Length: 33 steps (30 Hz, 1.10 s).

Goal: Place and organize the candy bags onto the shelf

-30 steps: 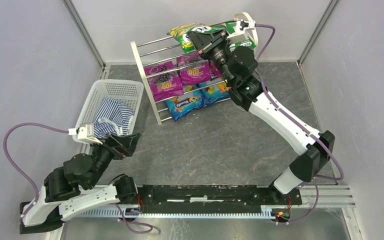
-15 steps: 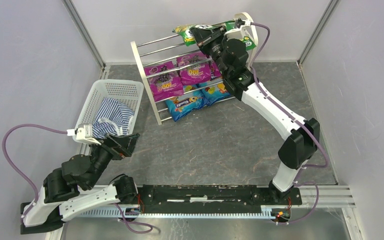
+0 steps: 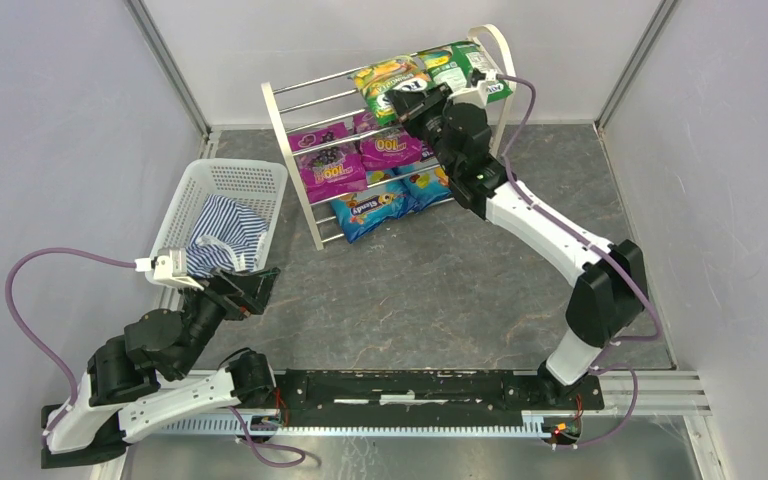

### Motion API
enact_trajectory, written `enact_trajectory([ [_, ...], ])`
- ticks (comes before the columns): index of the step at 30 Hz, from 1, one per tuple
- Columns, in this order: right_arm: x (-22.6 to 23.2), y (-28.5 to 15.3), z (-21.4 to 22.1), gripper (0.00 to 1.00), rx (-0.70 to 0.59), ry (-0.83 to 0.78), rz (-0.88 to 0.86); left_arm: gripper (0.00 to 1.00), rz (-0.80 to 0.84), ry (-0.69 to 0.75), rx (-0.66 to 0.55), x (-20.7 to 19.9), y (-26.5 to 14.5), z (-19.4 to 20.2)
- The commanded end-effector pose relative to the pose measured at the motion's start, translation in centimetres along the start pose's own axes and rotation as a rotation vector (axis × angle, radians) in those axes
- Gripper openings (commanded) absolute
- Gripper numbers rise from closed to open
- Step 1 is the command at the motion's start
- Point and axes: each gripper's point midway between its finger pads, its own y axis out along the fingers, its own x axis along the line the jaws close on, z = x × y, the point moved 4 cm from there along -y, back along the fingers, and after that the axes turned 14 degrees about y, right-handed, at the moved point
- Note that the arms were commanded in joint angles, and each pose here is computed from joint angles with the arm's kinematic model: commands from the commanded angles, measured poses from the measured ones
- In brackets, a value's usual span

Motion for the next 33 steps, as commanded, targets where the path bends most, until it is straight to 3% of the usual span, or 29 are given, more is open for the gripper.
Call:
enact_trajectory([
  [1,4.8,-3.0,-3.4,0.06,-0.117,0.011,-0.114,1.00,-0.003,0.014,-0.025,0.0,0.1,-0.5],
  [25,1.6,-2.7,-3.1,0.13,-0.070,0.001,-0.048,1.00,-0.011,0.032,-0.014,-0.3,0.4,-0.3],
  [28,1.7,-3.1,-2.9,0.22,-0.052,-0.002,-0.051,1.00,-0.013,0.033,-0.014,-0.3,0.5,-0.3],
  [33,1.5,-3.9,-2.4,0.45,0.008,-0.030,-0.041,1.00,-0.014,0.036,-0.012,-0.3,0.5,-0.3],
])
